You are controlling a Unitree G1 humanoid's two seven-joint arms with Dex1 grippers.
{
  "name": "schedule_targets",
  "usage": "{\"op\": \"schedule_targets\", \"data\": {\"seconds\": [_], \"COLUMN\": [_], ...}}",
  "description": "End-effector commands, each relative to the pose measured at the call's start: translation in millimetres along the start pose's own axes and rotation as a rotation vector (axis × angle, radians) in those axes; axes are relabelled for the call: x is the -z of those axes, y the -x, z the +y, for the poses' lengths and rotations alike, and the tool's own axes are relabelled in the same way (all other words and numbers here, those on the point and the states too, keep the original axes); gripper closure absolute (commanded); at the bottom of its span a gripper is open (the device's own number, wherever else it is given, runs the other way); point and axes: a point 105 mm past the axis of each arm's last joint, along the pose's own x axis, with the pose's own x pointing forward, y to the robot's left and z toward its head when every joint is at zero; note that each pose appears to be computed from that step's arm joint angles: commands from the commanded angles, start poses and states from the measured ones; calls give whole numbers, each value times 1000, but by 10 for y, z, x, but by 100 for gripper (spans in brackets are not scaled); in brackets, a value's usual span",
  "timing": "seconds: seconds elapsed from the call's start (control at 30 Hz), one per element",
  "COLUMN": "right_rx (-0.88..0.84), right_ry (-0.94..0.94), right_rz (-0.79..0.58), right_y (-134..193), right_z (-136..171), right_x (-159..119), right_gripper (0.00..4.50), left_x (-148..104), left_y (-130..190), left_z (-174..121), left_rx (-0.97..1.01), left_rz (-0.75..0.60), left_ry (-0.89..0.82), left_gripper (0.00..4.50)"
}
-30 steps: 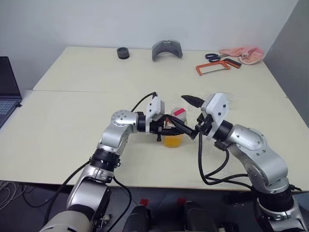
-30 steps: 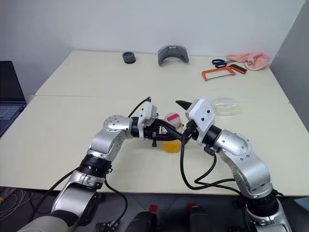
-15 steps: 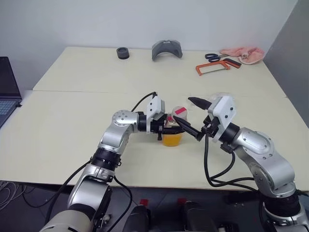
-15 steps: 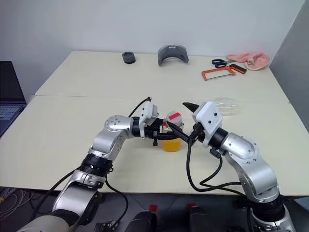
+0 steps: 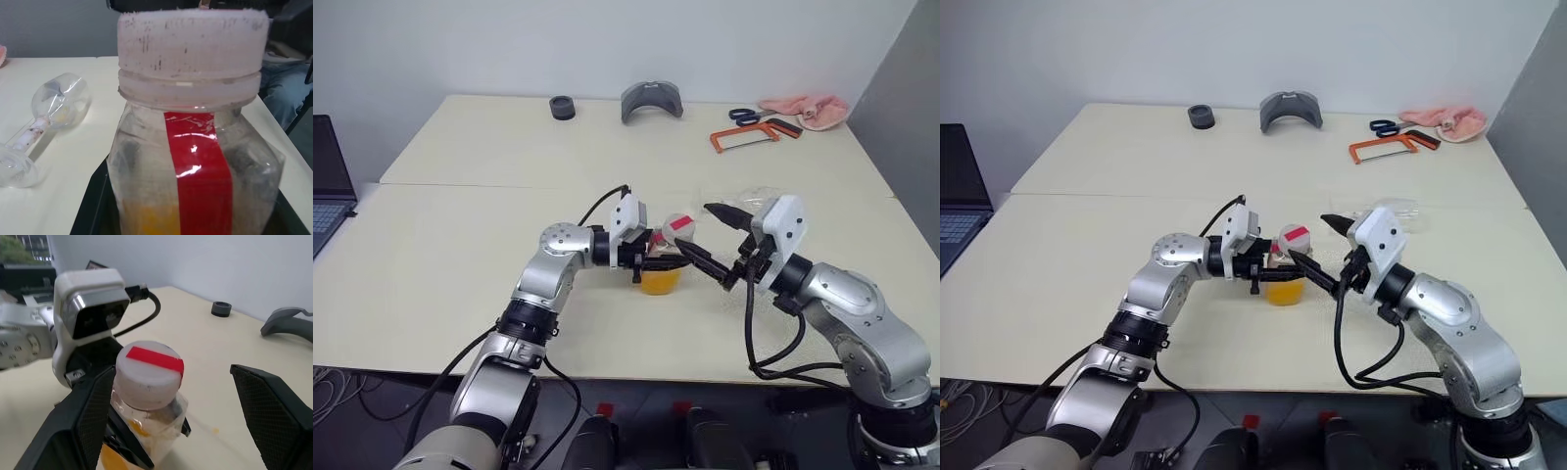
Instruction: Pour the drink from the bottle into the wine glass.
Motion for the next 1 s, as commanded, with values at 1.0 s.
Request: {"op": "schedule_targets", "data": {"seconds": [1.0], "right_rx": [-123], "right_ry": [5], "right_rz": [-117], "right_y": [-268], "right_z": [372], "right_x": [-292], "right_gripper": [52], "left_x": [-191], "left_y": [-58], "left_z": [121], "left_rx": [-65], "left_rz": [-64], "left_ry": [-63], "left_gripper": [284]}}
